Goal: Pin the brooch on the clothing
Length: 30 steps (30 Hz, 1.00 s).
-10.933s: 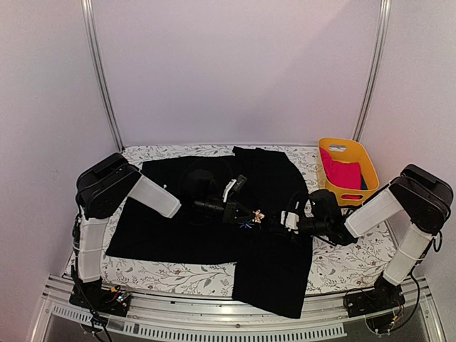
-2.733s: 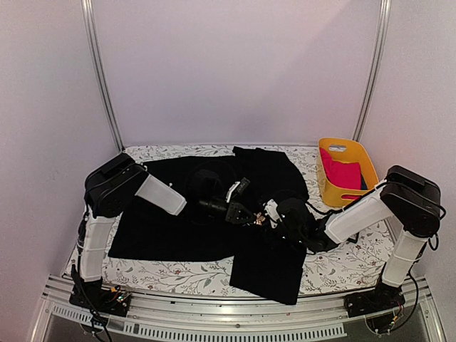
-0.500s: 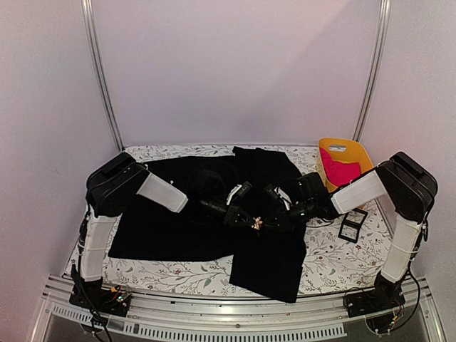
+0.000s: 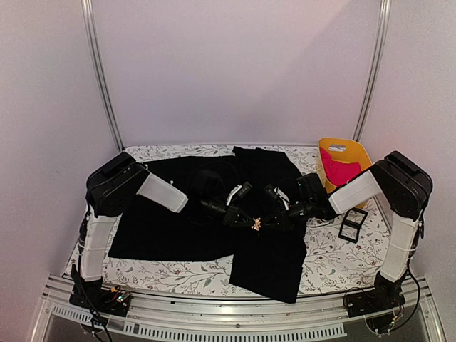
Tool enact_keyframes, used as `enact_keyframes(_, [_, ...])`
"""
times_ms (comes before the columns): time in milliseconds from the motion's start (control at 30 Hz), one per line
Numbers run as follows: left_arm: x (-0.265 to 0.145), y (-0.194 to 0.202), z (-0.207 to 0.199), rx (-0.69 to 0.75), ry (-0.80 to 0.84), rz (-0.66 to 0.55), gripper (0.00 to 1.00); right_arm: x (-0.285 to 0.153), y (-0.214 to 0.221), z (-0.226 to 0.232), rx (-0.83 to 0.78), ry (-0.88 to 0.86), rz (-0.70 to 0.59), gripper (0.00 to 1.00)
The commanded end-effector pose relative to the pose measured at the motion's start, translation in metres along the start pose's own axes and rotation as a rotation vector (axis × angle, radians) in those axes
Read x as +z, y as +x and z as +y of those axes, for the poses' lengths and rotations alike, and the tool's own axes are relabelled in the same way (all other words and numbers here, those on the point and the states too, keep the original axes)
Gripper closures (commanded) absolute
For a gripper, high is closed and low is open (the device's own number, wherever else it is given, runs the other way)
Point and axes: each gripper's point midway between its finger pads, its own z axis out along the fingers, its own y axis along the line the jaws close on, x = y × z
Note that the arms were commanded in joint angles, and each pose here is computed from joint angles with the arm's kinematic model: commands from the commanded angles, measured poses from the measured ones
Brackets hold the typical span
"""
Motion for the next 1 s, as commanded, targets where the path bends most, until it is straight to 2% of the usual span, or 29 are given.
enact_keyframes(0, [0.004,0.0,0.002,0.009,0.004,0.003,1.0,0.002,-0.002,0.009,-0.034,-0.059,-0.011,0.99])
enact_keyframes(300, [0.004,0.001,0.003,0.008,0.002,0.007,1.0,0.001,-0.002,0.014,-0.044,-0.084,-0.015,1.0])
enact_keyframes(467, [0.002,-0.001,0.011,0.028,-0.066,0.01,0.71,0.003,0.002,0.009,-0.002,-0.076,0.002,1.0])
enact_keyframes(533, [-0.002,-0.005,0.012,0.05,-0.102,0.005,0.64,0.003,0.006,0.007,0.019,-0.065,0.013,1.0])
enact_keyframes(767, [-0.015,-0.026,0.011,0.131,-0.196,-0.037,0.53,0.0,0.012,-0.003,0.089,-0.04,0.025,1.0])
enact_keyframes(967, [-0.037,-0.055,-0.01,0.29,-0.283,-0.123,0.51,-0.003,0.01,-0.014,0.19,-0.03,0.021,1.0])
